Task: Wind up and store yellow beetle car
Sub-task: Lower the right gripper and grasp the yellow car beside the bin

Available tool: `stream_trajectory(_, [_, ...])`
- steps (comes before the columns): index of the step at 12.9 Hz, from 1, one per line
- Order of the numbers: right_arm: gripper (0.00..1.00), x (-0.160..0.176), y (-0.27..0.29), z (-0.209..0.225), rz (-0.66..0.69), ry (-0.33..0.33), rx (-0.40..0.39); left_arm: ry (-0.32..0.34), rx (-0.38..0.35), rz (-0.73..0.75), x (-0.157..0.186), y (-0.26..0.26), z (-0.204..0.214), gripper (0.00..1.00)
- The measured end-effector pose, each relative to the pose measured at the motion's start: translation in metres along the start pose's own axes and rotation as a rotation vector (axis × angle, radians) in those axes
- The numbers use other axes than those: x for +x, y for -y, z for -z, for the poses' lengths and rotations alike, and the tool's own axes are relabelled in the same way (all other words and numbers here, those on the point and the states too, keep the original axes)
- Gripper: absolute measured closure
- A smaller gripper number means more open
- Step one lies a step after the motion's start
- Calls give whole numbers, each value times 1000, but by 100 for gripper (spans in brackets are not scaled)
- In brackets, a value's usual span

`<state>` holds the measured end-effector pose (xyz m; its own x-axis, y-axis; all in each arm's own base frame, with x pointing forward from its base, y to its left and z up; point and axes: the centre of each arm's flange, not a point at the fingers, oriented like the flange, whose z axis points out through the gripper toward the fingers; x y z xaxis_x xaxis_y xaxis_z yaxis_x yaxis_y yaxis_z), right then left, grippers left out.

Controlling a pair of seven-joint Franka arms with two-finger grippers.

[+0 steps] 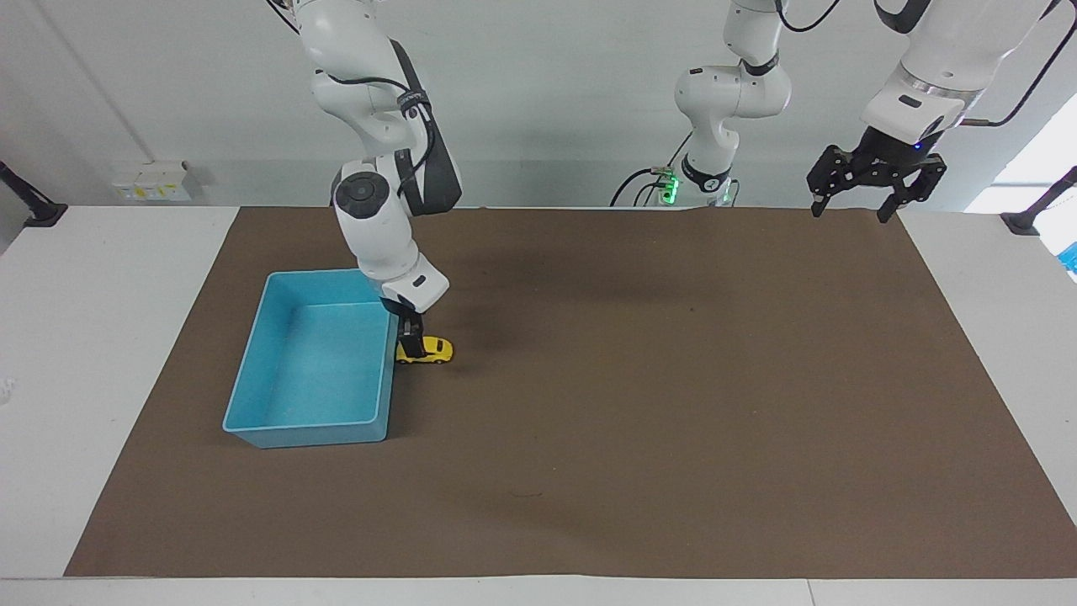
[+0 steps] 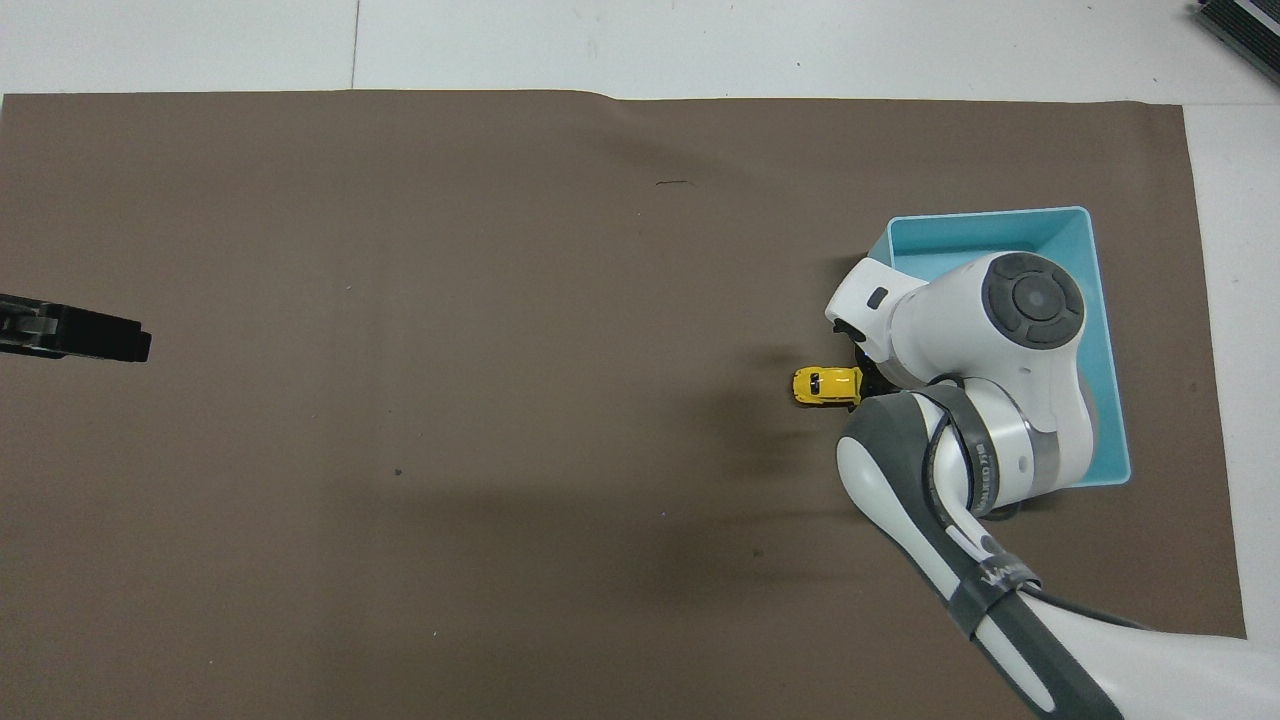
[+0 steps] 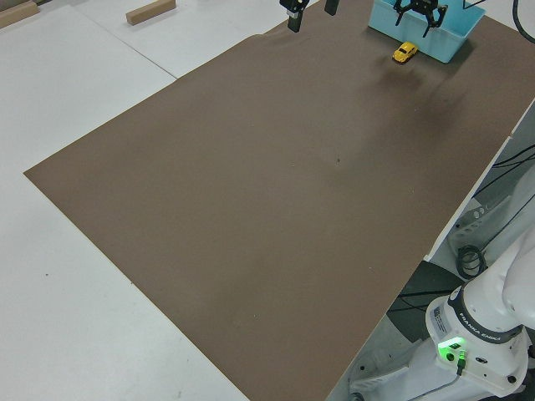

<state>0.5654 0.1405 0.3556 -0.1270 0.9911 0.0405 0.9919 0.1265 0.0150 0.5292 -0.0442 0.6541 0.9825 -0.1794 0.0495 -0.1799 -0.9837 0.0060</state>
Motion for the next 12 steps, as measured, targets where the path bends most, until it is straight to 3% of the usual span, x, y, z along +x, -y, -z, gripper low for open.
stream_trajectory(12, [0,0,0,-38,-7,-4,-15,0,0,0,0,0,0,0])
